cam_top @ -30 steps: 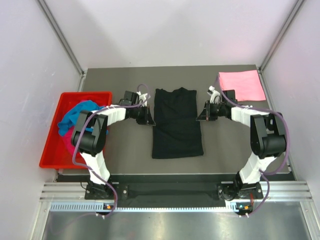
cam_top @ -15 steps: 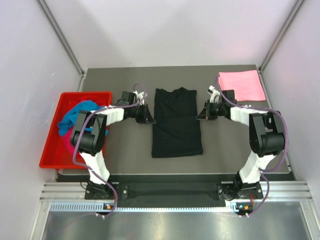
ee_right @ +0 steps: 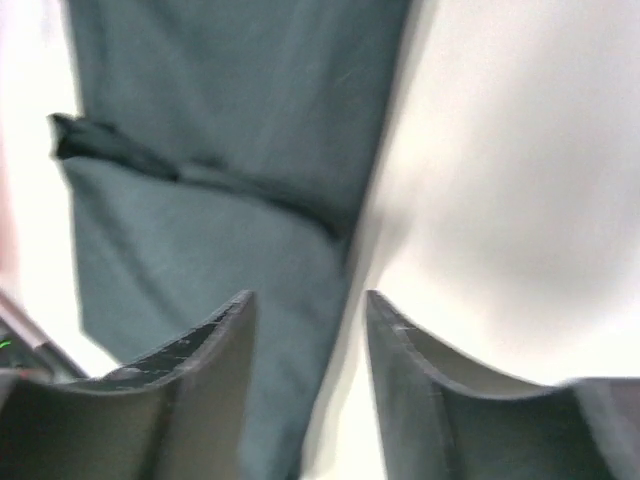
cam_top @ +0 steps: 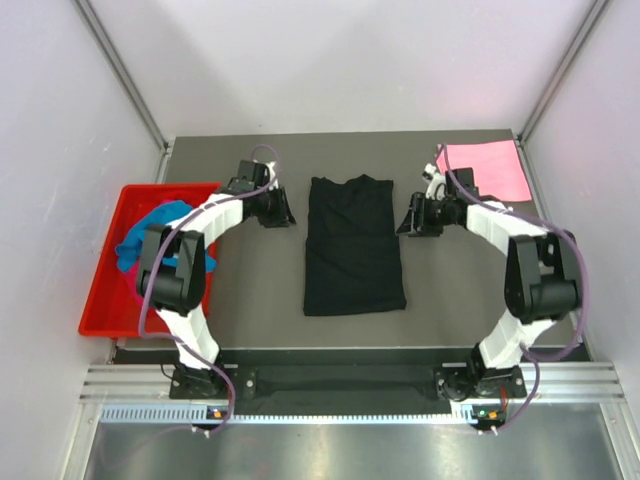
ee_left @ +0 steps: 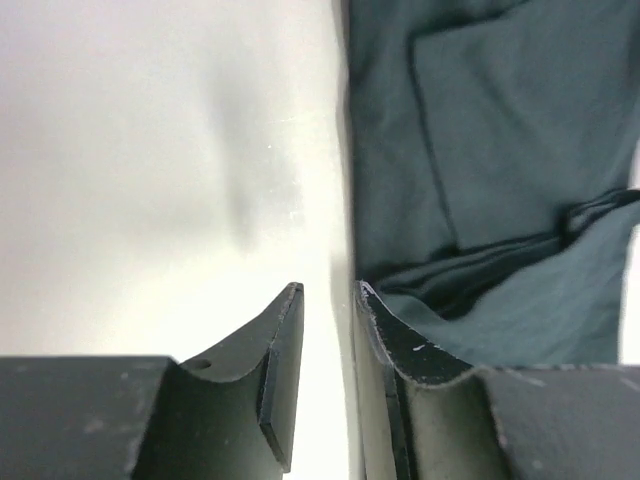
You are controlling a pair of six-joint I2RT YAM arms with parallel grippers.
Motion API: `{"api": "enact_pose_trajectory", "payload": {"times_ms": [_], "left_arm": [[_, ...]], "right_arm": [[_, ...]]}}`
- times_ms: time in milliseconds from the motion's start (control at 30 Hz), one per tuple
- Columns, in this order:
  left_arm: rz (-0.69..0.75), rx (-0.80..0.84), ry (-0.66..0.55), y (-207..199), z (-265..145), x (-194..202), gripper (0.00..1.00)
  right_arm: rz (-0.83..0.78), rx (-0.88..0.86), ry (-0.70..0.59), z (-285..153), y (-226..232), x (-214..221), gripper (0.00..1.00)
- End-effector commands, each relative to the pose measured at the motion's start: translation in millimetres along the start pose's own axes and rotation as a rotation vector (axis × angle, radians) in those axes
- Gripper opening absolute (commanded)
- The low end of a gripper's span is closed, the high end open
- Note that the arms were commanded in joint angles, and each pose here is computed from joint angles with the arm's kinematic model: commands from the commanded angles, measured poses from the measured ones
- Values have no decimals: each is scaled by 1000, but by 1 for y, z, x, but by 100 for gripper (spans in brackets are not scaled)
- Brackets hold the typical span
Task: Fold and stack the t-shirts
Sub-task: Fold the tshirt
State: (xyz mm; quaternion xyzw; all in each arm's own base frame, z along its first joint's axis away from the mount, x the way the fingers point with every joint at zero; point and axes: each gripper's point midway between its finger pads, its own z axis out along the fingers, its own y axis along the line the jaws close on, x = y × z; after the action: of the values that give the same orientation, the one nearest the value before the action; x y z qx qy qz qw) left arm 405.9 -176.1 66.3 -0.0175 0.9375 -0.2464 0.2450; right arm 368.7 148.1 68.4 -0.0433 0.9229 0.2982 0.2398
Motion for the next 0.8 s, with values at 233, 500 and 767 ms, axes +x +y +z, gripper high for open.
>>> {"api": "enact_pose_trajectory", "payload": {"times_ms": [233, 500, 767], "left_arm": [[53, 225, 123, -103, -32, 52, 30], [8, 205, 210, -82, -5, 121, 31], [18, 58, 221, -45, 5, 137, 32]], "right_arm": [[68, -163, 155, -49, 75, 83, 3], [136, -97, 233, -31, 48, 161, 4], [167, -6, 239, -21, 20, 181, 3]]}}
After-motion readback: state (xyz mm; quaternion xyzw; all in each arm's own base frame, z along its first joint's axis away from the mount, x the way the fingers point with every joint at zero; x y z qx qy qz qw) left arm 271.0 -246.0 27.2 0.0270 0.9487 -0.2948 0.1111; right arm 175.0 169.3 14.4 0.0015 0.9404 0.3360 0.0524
